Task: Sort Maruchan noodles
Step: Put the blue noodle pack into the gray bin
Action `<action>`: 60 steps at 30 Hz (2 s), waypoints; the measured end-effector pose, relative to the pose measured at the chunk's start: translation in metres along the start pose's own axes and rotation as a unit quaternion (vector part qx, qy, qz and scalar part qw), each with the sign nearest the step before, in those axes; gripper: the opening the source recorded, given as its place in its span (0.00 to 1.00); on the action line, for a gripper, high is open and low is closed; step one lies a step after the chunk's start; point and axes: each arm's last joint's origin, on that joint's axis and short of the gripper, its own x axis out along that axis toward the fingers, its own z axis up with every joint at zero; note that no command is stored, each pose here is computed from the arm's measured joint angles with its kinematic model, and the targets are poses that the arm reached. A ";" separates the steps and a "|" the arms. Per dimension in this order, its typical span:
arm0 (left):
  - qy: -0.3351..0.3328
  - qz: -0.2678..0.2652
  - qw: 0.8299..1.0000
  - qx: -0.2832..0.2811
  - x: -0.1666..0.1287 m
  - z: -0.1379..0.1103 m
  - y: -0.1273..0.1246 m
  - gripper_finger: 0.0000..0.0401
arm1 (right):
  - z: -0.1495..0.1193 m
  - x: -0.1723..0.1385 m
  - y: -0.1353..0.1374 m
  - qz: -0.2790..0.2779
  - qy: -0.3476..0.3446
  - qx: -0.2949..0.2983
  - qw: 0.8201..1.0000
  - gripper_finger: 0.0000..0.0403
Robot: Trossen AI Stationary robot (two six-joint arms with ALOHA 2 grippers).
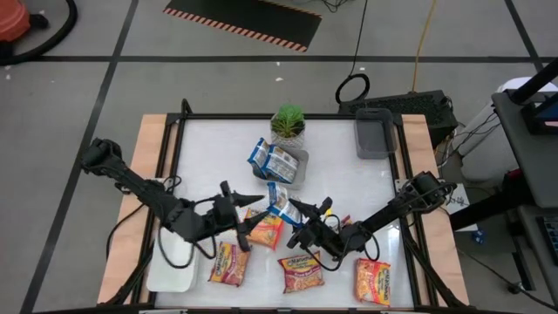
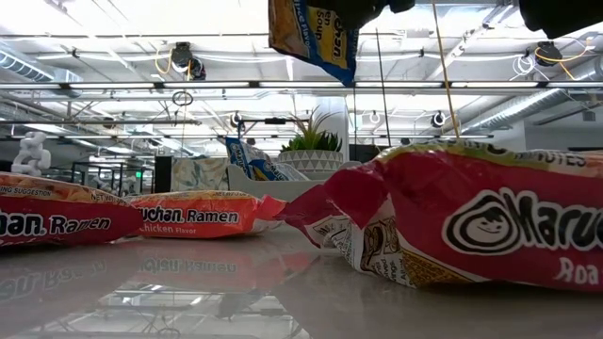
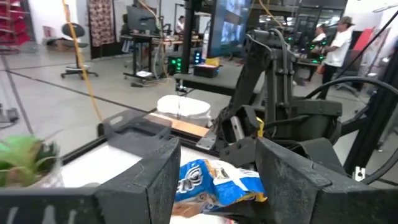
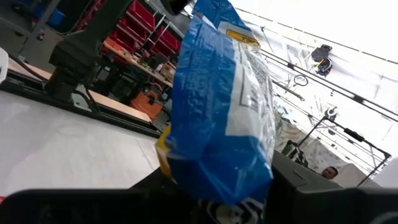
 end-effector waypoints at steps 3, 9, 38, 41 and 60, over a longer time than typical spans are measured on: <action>0.003 0.010 1.000 0.006 -0.013 0.007 0.001 0.53 | 0.000 0.001 -0.001 -0.002 0.001 0.018 1.000 0.28; 0.008 0.019 1.000 0.018 -0.037 0.016 0.002 0.53 | -0.004 0.011 -0.004 -0.014 0.007 0.066 0.998 0.29; -0.010 -0.034 0.999 0.020 -0.098 0.036 -0.011 0.53 | 0.057 0.106 -0.032 -0.165 0.156 0.142 0.964 0.29; -0.010 -0.036 0.999 0.020 -0.099 0.036 -0.011 0.53 | 0.053 0.110 -0.036 -0.199 0.182 0.132 0.954 0.29; -0.013 -0.037 0.999 0.018 -0.098 0.038 -0.011 0.53 | -0.009 0.122 -0.034 -0.259 0.206 0.150 0.932 0.29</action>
